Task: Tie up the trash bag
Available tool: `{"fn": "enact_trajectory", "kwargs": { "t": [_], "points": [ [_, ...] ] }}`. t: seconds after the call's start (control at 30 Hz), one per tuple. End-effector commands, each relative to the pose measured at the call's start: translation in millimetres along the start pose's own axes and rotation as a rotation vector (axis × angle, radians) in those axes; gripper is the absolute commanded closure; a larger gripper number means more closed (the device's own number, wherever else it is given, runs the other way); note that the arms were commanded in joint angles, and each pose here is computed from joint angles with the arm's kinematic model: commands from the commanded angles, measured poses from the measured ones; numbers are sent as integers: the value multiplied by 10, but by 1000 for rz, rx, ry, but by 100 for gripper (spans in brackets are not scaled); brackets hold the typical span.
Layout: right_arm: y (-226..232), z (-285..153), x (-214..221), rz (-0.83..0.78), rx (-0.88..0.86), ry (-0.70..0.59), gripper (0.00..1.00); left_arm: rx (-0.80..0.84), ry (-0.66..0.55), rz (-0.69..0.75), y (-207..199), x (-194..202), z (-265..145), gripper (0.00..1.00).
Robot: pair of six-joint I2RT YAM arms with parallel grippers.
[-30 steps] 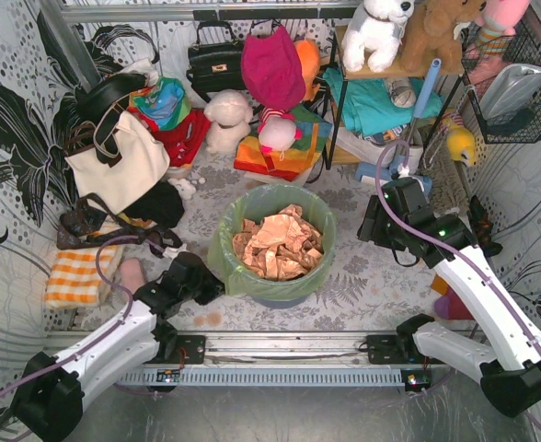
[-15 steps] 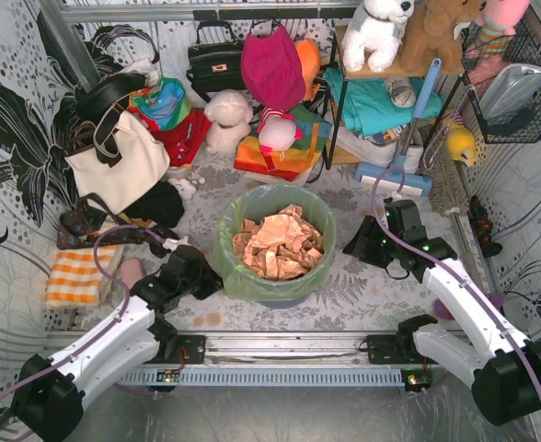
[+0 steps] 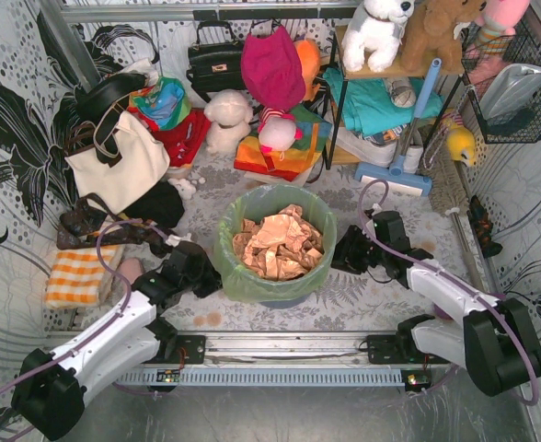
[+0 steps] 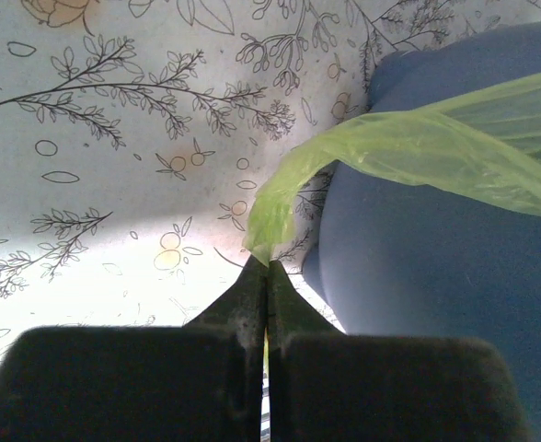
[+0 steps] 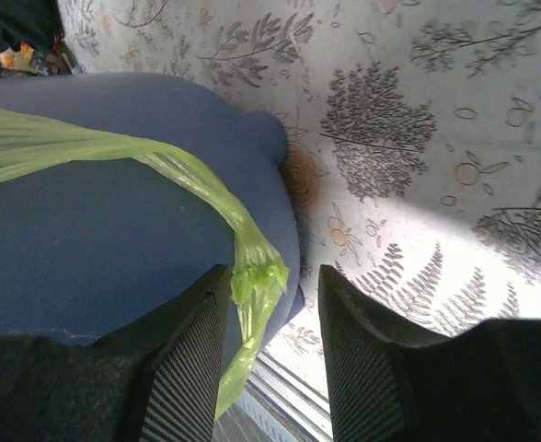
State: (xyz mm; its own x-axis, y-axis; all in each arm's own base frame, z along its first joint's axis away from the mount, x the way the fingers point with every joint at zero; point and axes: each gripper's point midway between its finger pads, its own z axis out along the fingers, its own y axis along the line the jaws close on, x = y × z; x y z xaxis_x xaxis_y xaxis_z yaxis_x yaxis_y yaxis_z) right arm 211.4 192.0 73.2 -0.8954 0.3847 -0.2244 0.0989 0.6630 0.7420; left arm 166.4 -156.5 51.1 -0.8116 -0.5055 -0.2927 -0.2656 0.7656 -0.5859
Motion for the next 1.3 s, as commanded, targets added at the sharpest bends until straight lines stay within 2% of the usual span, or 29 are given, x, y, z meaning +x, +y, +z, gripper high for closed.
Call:
{"fn": "enact_trajectory", "kwargs": {
  "t": [0.0,0.33,0.53,0.67,0.93,1.27],
  "points": [
    [185,79,40,-20,-97,18,58,30,-9,22,-116,-62,-45,100],
    [86,187,183,7,-75,45,68,24,-2,20,-106,-49,-36,100],
    [17,204,252,30,-74,57,70,26,-2,21,-103,-48,-33,100],
    [8,217,270,35,-85,58,79,27,4,24,-99,-33,-26,100],
    [138,185,325,92,-178,64,74,25,9,23,-96,-25,-23,100],
    [241,89,259,235,-259,-14,72,20,14,24,-91,-21,-18,100]
  ]
}}
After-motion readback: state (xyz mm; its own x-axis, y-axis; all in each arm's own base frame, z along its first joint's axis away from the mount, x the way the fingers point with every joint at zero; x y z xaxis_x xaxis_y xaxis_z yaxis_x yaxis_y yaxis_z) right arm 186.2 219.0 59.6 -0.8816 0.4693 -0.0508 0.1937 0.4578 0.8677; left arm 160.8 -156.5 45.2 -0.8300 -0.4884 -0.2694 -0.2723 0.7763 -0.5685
